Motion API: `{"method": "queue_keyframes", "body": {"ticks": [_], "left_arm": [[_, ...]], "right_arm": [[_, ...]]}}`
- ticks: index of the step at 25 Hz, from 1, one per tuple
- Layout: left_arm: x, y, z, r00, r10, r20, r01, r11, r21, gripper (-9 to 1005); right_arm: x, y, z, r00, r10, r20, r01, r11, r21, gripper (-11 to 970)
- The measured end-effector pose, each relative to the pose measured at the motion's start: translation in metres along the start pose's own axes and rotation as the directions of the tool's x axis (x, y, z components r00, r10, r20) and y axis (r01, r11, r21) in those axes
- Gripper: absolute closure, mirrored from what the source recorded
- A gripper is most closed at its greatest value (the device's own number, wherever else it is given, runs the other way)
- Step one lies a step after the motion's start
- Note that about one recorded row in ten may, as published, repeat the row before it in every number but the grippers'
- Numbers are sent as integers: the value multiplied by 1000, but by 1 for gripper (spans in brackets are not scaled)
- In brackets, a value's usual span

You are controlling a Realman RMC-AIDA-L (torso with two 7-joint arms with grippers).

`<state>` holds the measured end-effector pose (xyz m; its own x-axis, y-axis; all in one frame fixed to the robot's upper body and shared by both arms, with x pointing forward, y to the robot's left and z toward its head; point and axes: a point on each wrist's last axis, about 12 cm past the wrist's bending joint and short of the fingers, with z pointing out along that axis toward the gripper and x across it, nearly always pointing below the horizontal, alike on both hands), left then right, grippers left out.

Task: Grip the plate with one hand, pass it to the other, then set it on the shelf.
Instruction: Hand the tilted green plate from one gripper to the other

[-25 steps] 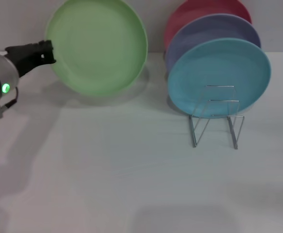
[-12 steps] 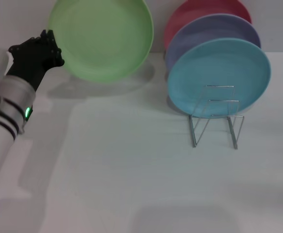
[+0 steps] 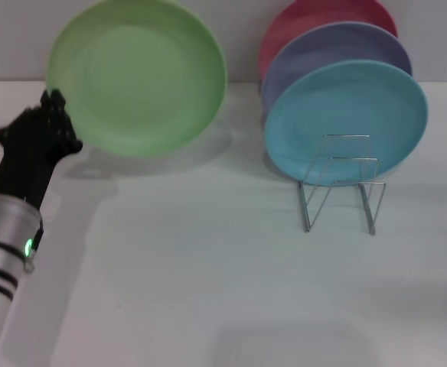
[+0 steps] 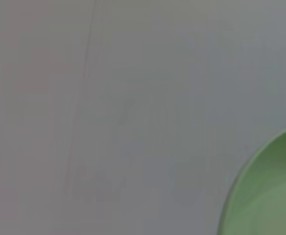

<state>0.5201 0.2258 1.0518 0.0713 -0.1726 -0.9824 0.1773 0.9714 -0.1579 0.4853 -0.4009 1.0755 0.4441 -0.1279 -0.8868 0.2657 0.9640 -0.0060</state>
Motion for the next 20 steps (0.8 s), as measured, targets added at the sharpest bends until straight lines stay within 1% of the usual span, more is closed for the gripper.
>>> {"method": "queue_keyframes", "body": {"ticks": [1, 3, 5, 6, 7, 8, 9, 10, 11, 12, 15, 16, 17, 18, 19, 20], "left_arm": [[0, 0, 0, 1000, 0, 0, 0, 1000, 0, 966], [9, 1, -14, 1000, -10, -16, 10, 1000, -3, 966], [13, 0, -23, 1000, -8, -22, 8, 1000, -3, 966], [15, 0, -30, 1000, -8, -23, 8, 1000, -6, 966], [15, 0, -30, 1000, -8, -23, 8, 1000, -6, 966], [16, -1, -39, 1000, -7, -9, 7, 1000, -7, 966], [16, -1, -39, 1000, -7, -9, 7, 1000, -7, 966], [17, -3, -43, 1000, -6, -1, 6, 1000, -2, 966], [18, -7, -48, 1000, -5, 3, 5, 1000, 16, 966], [18, -7, -48, 1000, -5, 3, 5, 1000, 16, 966], [22, -13, -52, 1000, 9, -10, -9, 999, 43, 966], [24, -20, -54, 1000, 23, -19, -22, 997, 73, 966], [24, -20, -54, 1000, 23, -19, -22, 997, 73, 966], [24, -22, -54, 999, 25, -20, -23, 996, 82, 966], [24, -22, -54, 999, 25, -20, -23, 996, 82, 966], [25, -25, -55, 999, 25, -26, -23, 995, 98, 966]], "right_arm": [[0, 2, 2, 1000, 0, 2, 0, 1000, -16, 302], [0, 4, 3, 1000, 1, 5, -1, 1000, -25, 302], [0, 8, 2, 1000, 7, 9, -6, 999, -45, 302], [-1, 14, -1, 1000, 17, 13, -16, 998, -69, 302], [-1, 14, -1, 1000, 17, 13, -16, 998, -69, 302], [-1, 20, -7, 999, 31, 18, -29, 996, -90, 302], [-1, 20, -7, 999, 31, 18, -29, 996, -90, 302], [-1, 22, -12, 999, 45, 18, -43, 994, -102, 302], [-1, 27, -22, 997, 74, 17, -72, 990, -122, 302], [-1, 27, -22, 997, 74, 17, -72, 990, -122, 302], [-4, 33, -40, 993, 118, 15, -114, 980, -163, 302], [-5, 38, -51, 990, 144, 4, -141, 971, -195, 302], [-5, 38, -51, 990, 144, 4, -141, 971, -195, 302], [-4, 46, -64, 986, 165, -22, -165, 961, -222, 302], [-4, 46, -64, 986, 165, -22, -165, 961, -222, 303], [-4, 51, -69, 985, 168, -33, -171, 958, -231, 303]]}}
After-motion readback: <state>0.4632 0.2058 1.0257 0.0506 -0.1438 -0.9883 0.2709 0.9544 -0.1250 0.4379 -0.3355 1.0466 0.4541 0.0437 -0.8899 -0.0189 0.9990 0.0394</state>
